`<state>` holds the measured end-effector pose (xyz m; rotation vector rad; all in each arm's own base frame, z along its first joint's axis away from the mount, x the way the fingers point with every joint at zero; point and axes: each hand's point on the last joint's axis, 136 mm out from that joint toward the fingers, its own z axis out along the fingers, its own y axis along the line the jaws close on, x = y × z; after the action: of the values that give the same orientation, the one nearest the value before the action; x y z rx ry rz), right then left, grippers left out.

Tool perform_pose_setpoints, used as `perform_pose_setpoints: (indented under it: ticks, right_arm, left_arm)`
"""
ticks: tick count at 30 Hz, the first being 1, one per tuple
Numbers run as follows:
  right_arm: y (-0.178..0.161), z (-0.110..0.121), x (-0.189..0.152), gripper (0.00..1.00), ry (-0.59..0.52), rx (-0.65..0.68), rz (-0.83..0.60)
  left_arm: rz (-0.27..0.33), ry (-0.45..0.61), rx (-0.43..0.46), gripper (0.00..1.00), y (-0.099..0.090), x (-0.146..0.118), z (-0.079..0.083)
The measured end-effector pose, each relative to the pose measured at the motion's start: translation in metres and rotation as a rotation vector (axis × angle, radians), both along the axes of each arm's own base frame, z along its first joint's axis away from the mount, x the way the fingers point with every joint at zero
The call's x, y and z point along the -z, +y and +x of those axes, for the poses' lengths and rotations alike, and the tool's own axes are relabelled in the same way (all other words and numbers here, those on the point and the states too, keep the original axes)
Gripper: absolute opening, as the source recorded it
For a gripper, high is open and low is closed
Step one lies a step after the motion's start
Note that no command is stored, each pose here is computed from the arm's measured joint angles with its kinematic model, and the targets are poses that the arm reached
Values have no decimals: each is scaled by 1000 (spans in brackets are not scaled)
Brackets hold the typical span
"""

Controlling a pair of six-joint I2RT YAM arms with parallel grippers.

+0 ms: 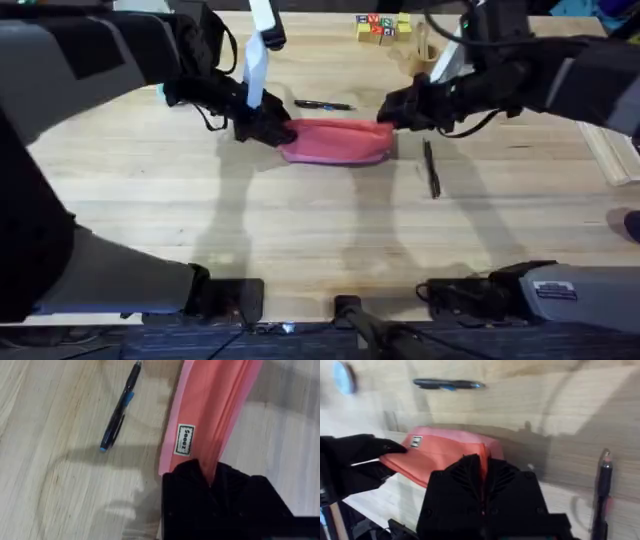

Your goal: Unzip the bag, pick up the pens from the table one at a time and place them inside, then zip the bag closed.

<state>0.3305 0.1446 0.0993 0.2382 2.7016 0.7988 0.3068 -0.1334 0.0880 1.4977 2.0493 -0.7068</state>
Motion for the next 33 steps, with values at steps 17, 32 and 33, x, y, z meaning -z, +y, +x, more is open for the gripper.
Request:
perform_pose_setpoints:
  ticks: [17, 32, 33]
  right_arm:
    - [-1, 1, -43, 32, -123, -4, 20]
    - [3, 15, -95, 31, -243, -9, 51]
    - [4, 17, -98, 31, -251, -10, 54]
  left_arm:
    - [-21, -2, 5, 42, -3, -3, 0]
    - [-66, -10, 18, 42, -10, -9, 0]
    - [-70, -11, 18, 42, -11, -10, 1]
